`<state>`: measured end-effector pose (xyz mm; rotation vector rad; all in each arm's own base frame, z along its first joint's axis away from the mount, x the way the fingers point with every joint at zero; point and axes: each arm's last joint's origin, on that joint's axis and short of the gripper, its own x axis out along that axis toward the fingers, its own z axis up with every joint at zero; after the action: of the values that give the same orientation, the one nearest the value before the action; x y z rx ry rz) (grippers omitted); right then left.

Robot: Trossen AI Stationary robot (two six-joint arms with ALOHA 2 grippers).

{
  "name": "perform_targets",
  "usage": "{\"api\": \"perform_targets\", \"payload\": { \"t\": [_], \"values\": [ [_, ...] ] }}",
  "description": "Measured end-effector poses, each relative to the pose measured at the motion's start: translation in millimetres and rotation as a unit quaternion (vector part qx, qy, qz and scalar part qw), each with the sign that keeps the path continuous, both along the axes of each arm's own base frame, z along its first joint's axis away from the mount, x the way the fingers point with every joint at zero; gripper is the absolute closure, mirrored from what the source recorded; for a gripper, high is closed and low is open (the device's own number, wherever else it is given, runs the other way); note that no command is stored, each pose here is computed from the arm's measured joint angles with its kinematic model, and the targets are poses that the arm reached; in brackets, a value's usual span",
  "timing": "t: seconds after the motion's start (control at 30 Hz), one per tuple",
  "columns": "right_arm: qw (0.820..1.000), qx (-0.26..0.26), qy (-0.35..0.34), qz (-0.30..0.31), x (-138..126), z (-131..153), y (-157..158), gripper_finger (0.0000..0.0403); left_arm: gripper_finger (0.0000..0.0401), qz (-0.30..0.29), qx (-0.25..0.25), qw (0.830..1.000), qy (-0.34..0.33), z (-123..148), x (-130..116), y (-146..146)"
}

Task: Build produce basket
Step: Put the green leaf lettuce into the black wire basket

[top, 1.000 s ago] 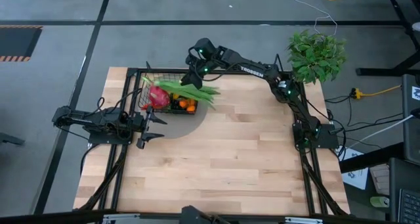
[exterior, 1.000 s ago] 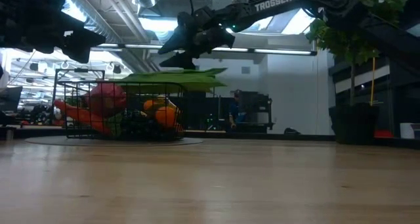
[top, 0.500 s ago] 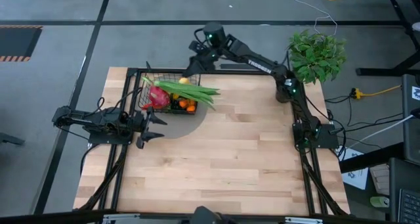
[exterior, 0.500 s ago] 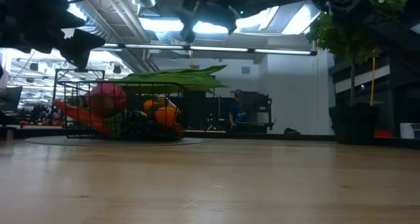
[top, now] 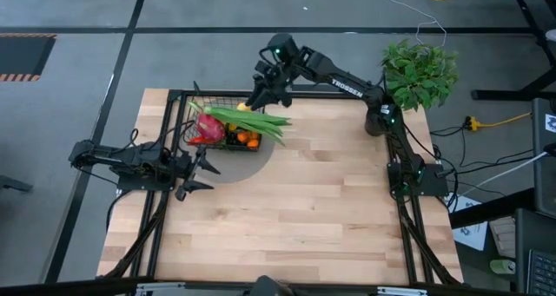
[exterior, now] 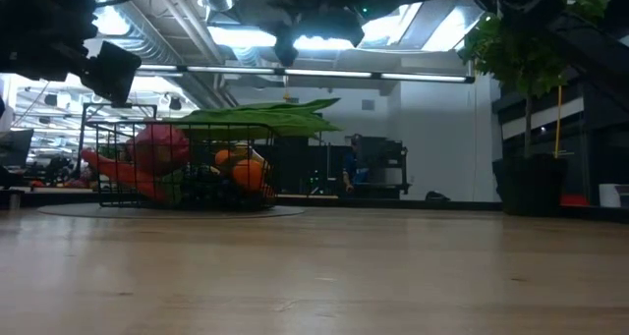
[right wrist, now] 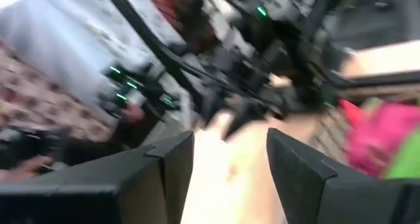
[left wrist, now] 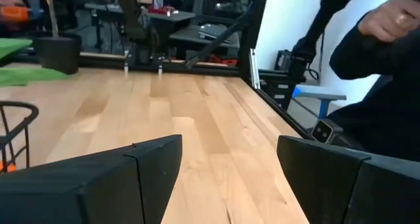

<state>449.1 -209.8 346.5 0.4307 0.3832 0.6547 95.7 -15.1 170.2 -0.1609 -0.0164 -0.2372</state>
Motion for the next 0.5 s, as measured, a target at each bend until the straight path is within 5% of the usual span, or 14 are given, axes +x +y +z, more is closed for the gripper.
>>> {"api": "perform_targets", "payload": {
  "t": [0.13, 0.3, 0.5],
  "values": [
    [0.992, -0.109, 0.037, -0.056, 1, -14, 7, 0.0224, 0.016, 0.013, 0.0, 1.0, 0.009, -1, 1, 1],
    [0.956, -0.266, 0.052, -0.109, 10, -21, 21, 0.0224, 0.016, 0.013, 0.007, 1.0, 0.008, -1, 1, 1],
    [0.931, -0.335, 0.049, -0.136, 35, -37, 46, 0.0224, 0.016, 0.013, 0.008, 1.0, 0.008, -2, 1, 1]
  ]
}}
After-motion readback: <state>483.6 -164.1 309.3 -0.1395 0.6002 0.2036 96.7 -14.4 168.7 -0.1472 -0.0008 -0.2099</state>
